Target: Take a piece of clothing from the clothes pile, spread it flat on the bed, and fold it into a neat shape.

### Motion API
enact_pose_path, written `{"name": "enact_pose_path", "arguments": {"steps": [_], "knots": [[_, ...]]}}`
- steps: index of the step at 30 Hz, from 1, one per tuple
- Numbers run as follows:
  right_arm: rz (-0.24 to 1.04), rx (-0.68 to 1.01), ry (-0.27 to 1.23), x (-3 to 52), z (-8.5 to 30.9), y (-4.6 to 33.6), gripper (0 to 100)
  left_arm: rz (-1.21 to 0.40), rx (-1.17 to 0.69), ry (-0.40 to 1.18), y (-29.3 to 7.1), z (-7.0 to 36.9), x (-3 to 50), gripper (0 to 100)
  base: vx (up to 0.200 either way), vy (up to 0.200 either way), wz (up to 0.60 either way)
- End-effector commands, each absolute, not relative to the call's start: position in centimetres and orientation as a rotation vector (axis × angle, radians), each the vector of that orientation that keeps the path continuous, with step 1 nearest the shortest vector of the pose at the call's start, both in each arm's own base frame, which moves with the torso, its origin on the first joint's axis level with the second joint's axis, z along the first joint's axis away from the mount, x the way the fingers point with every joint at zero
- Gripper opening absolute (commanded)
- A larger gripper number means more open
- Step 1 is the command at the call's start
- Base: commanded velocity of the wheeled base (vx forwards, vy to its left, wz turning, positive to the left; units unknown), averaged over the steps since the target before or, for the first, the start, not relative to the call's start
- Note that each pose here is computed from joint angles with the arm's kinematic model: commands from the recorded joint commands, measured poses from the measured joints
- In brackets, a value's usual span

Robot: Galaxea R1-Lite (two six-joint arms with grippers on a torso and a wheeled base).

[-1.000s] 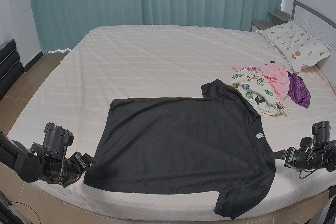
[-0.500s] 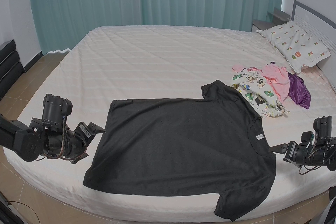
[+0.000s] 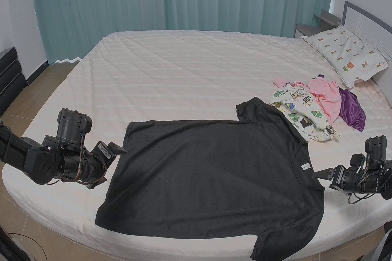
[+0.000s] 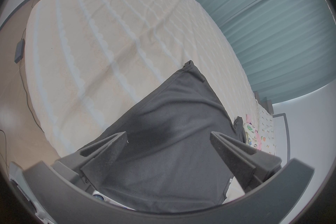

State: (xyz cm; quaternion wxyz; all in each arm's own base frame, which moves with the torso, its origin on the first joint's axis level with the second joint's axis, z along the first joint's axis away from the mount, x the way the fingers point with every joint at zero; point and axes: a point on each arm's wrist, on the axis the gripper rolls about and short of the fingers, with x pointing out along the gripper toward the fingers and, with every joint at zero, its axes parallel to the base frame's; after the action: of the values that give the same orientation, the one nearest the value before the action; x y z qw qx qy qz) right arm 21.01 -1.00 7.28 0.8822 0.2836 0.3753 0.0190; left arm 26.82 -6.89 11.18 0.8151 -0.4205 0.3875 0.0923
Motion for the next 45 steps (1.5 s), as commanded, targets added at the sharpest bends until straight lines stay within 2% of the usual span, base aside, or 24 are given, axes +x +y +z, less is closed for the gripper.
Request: {"name": "enact_pose_path", "arguments": {"steps": [1, 5, 11, 20, 31, 38, 45], "knots": [[0.040, 0.591, 0.784, 21.1, 7.2, -1.0, 100, 0.210, -0.893, 0.851, -7.1, 10.4, 27.4, 100, 0.000, 0.000, 0.00], [0.039, 0.592, 0.787, 21.1, 7.2, -1.0, 100, 0.218, -0.914, 0.851, -7.1, 10.4, 27.5, 100, 0.000, 0.000, 0.00], [0.044, 0.590, 0.792, 21.1, 7.1, -0.9, 100, 0.218, -0.922, 0.843, -7.0, 10.6, 27.4, 100, 0.000, 0.200, 0.00], [0.049, 0.587, 0.800, 21.0, 7.0, -0.7, 100, 0.218, -0.950, 0.852, -7.1, 10.5, 27.6, 100, 0.000, 0.000, 0.00], [0.062, 0.583, 0.803, 21.0, 7.0, -0.4, 100, 0.187, -0.968, 0.865, -7.1, 10.7, 27.5, 100, 0.200, 0.000, 0.00], [0.067, 0.580, 0.806, 20.9, 7.0, -0.3, 100, 0.188, -0.992, 0.833, -7.4, 11.3, 28.5, 100, 0.029, 0.000, 0.00], [0.075, 0.576, 0.802, 20.8, 7.1, -0.1, 100, 0.232, -0.973, 0.781, -8.2, 10.2, 33.4, 100, 0.000, 0.000, 0.00]]}}
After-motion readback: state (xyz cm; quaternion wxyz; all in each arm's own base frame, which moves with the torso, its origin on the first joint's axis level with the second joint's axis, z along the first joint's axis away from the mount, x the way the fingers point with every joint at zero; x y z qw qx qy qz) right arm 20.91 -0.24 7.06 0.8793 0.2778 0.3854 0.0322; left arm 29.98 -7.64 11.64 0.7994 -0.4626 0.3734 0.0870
